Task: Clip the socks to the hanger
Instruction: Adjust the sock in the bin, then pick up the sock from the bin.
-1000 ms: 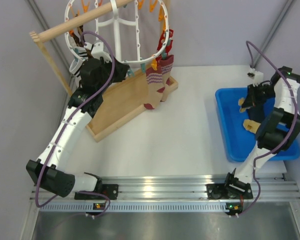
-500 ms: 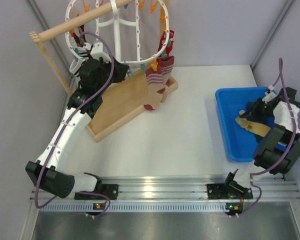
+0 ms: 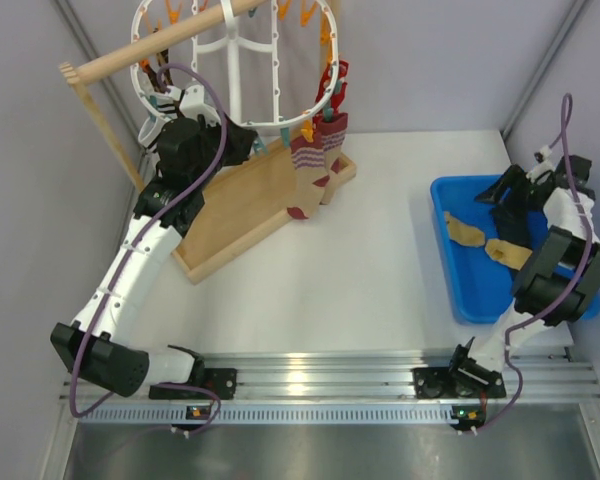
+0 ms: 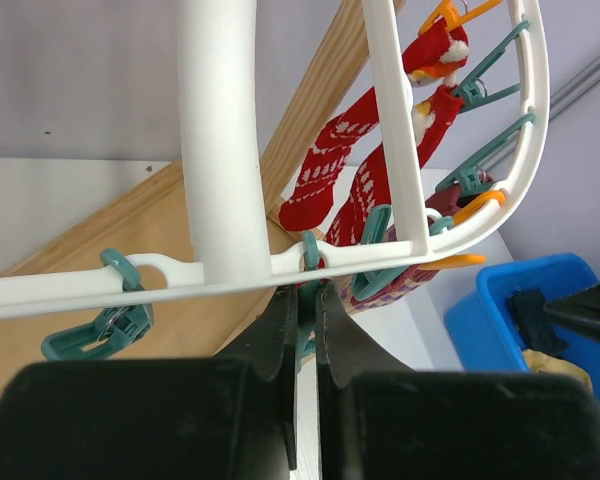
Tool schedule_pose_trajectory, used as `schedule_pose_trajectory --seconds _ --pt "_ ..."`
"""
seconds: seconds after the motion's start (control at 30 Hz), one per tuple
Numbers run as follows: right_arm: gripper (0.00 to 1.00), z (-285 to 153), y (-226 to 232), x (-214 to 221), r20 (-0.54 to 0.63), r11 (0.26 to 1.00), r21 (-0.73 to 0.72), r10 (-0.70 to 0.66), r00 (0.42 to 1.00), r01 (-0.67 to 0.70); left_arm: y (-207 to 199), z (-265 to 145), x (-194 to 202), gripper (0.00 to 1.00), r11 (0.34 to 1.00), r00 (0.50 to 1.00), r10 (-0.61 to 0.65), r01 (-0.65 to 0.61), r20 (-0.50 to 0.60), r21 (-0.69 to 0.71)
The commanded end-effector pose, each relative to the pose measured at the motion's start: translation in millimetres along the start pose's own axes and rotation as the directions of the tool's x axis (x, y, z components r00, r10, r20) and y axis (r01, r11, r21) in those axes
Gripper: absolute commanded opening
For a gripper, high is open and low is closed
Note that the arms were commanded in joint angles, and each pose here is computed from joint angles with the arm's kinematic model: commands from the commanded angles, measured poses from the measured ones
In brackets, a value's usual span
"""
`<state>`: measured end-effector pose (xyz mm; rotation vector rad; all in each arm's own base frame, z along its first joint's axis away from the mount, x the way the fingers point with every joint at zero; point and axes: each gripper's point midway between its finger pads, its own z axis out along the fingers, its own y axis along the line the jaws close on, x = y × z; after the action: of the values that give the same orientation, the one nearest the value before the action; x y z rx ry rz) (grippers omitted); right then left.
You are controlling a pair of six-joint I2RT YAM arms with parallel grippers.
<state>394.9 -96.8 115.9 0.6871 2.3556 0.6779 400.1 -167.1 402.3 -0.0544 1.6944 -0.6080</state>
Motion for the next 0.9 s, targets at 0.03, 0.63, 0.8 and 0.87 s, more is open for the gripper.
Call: schedule_pose_trajectory --seconds 0.03,0.63,0.8,0.87 --pt "0.61 -30.8 46.7 -39.4 0.127 0.819 -0.17 -0.534 0.836 0.548 5.4 -4.1 10.1 0.0 1.0 0.999 -0.005 0.005 -0.036 -0.012" --pt "0.68 29.7 11.5 43.7 0.165 -0.091 -0.358 -0.986 -0.033 0.929 6.1 4.5 12.1 0.0 1.0 0.999 0.003 -0.004 -0.045 -0.006" --pt "0.69 54.0 7.2 59.5 0.15 -0.16 -0.389 -0.983 -0.109 0.907 8.1 3.8 13.2 0.0 1.0 0.999 0.009 -0.009 -0.047 -0.012" --pt "0.69 62.3 4.8 65.1 0.137 -0.163 -0.402 -0.984 -0.117 0.901 7.8 2.8 11.3 0.0 1.0 0.999 0.009 -0.01 -0.042 -0.013"
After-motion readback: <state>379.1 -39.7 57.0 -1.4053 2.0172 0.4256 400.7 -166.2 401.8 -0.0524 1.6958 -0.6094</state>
